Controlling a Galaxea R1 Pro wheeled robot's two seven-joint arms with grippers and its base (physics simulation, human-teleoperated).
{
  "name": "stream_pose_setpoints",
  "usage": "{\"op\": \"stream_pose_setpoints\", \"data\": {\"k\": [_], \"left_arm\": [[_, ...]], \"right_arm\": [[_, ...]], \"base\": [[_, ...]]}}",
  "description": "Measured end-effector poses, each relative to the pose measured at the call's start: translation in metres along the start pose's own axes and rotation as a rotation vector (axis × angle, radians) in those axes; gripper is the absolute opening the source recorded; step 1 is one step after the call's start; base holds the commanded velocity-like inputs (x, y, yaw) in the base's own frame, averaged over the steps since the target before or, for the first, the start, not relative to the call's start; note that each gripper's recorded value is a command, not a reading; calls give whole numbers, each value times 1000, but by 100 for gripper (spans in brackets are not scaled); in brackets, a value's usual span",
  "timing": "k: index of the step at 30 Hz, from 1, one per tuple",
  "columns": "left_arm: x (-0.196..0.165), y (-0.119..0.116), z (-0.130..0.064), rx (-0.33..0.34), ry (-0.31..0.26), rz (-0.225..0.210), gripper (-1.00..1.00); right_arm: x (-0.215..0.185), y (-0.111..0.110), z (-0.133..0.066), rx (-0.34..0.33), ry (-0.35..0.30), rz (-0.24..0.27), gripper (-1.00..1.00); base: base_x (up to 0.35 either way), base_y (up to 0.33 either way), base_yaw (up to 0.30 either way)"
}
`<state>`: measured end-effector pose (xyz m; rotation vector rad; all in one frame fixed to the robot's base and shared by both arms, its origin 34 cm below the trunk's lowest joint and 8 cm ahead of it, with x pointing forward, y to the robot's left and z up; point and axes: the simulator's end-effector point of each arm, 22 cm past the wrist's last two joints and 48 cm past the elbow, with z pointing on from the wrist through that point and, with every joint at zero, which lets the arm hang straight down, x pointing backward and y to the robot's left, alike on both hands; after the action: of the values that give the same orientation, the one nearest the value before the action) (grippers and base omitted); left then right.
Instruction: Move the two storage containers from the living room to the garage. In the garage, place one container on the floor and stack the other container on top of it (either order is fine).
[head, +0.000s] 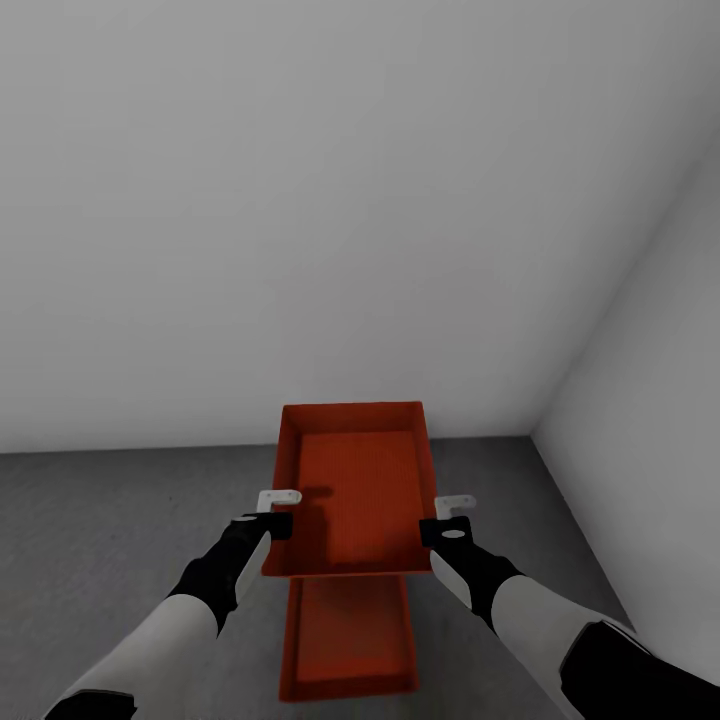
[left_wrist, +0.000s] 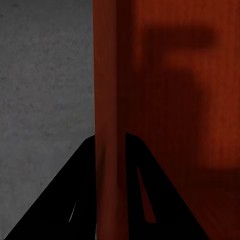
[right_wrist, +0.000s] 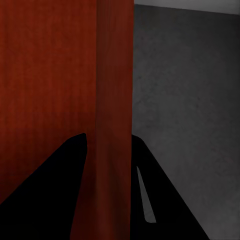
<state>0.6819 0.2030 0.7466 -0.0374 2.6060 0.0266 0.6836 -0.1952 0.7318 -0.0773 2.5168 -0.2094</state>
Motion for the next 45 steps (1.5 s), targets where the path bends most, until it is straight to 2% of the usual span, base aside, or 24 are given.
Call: {"op": "stream_pose_setpoints", "data": {"k": [45], "left_arm": [[38, 0, 24, -1, 78, 8, -100]], "right_arm": [[43, 7, 21, -11, 78, -5, -100]], "base": [[0, 0, 0]]}}
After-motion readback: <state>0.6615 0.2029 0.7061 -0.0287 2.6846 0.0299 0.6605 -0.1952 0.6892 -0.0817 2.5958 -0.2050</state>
